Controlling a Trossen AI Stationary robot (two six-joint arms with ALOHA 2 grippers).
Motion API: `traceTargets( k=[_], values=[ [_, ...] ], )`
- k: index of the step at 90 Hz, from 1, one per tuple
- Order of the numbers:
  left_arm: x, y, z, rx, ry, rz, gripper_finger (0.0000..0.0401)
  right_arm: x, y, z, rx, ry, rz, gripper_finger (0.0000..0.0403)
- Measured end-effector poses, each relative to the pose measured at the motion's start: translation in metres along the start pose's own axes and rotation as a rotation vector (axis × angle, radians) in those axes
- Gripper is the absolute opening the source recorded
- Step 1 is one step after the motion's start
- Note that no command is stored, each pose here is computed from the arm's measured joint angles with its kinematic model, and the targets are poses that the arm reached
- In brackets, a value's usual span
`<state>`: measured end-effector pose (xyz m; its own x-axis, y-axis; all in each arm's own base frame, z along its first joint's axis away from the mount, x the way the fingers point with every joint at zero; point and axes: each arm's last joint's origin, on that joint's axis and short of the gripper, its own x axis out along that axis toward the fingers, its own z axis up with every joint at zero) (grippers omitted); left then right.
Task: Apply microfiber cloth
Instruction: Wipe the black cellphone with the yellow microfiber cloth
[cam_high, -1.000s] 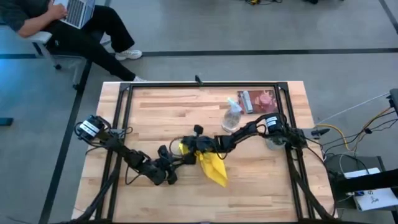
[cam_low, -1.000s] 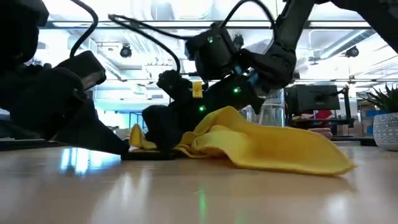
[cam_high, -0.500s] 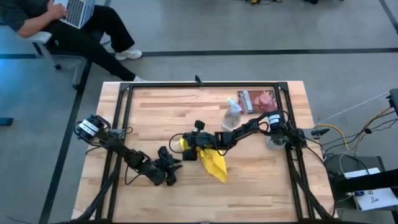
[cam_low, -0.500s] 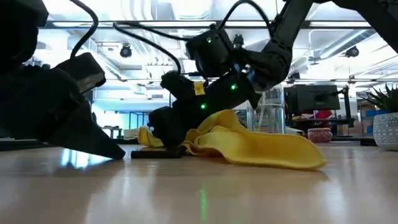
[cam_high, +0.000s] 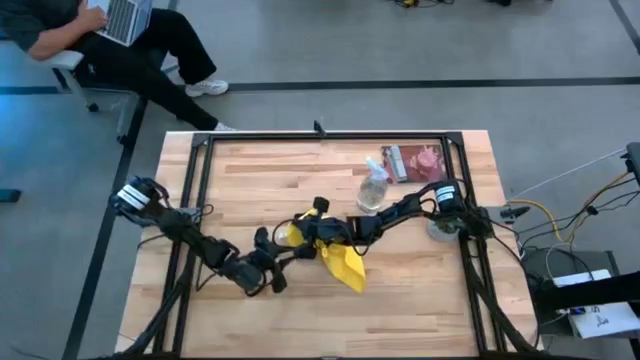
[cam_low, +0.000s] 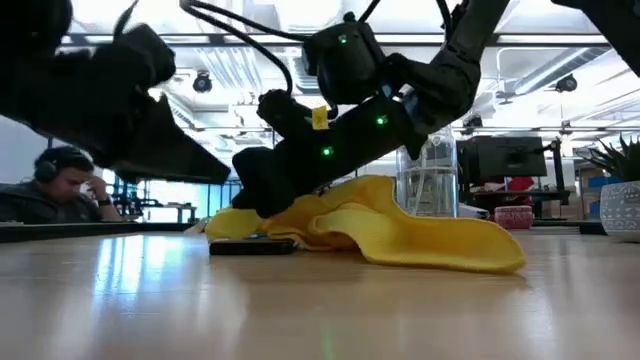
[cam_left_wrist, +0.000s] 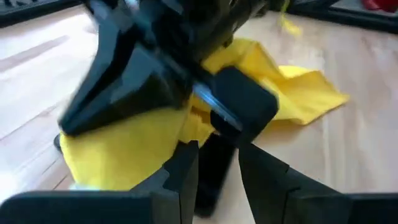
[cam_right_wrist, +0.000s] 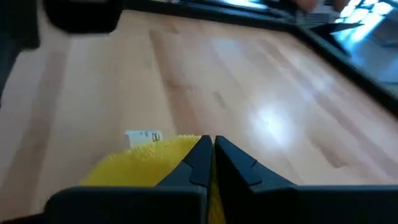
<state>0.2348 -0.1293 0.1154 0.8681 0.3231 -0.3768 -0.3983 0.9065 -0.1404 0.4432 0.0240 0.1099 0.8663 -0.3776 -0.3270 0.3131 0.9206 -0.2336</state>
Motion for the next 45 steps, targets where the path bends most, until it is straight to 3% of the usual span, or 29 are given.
traceTargets(
  k=[24, 45],
  values=[
    [0.011, 0.000, -0.009, -0.030, -0.015, 0.012, 0.0098, 0.007, -0.020, 0.000, -0.013, 0.047, -0.069, 0.0000],
    [0.024, 0.007, -0.022, -0.036, 0.006, 0.055, 0.0098, 0.009, -0.022, -0.005, 0.030, 0.079, 0.096, 0.0000]
  ],
)
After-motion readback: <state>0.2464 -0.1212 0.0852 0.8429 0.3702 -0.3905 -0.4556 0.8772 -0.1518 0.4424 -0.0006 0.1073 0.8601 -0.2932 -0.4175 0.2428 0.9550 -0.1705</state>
